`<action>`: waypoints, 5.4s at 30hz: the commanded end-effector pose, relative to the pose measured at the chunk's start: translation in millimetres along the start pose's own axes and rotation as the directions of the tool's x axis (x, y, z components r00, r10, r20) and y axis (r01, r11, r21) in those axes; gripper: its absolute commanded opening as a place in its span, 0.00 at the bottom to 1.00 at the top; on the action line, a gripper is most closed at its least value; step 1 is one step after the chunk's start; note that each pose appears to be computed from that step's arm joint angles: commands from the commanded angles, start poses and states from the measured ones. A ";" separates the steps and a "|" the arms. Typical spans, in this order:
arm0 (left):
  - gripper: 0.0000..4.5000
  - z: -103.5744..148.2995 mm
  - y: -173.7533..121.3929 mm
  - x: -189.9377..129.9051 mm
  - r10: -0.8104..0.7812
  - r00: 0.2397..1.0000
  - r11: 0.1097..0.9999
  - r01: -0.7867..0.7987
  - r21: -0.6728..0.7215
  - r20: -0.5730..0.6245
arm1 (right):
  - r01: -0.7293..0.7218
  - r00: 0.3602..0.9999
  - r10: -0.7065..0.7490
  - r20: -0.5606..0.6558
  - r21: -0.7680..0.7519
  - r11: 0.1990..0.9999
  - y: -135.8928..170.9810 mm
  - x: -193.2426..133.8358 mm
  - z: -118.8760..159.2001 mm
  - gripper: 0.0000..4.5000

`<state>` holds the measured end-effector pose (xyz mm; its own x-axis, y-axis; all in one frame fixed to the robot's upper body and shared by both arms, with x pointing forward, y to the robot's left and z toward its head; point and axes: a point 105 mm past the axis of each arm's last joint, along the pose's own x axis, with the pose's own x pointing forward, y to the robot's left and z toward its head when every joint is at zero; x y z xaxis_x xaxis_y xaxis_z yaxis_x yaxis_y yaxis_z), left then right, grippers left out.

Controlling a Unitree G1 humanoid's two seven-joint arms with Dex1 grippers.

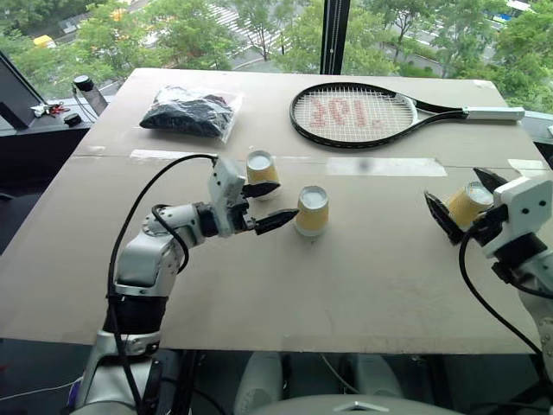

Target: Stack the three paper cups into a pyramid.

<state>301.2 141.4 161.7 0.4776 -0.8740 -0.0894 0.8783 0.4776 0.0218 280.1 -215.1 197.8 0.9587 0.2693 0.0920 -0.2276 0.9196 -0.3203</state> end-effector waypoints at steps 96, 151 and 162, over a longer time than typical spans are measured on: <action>0.74 -34.1 12.8 -35.8 0.297 0.954 0.955 -0.297 -0.010 0.035 | -0.589 0.793 0.578 0.191 -0.002 0.808 107.5 2.3 41.6 1.00; 0.98 4.8 97.9 17.0 0.327 0.945 0.938 -0.323 0.122 -0.017 | -0.546 0.825 0.537 0.174 0.003 0.838 103.1 -63.3 29.5 1.00; 0.58 6.3 110.3 30.8 0.297 0.955 0.945 -0.290 0.153 -0.024 | -0.496 0.857 0.490 0.160 0.002 0.868 102.8 -69.1 30.8 1.00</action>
<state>411.7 165.5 153.3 0.7185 -0.6821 -0.1357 0.6954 0.7026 0.1509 189.2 -132.6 177.6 0.6847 0.7280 0.0355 -0.6912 0.6640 -0.2853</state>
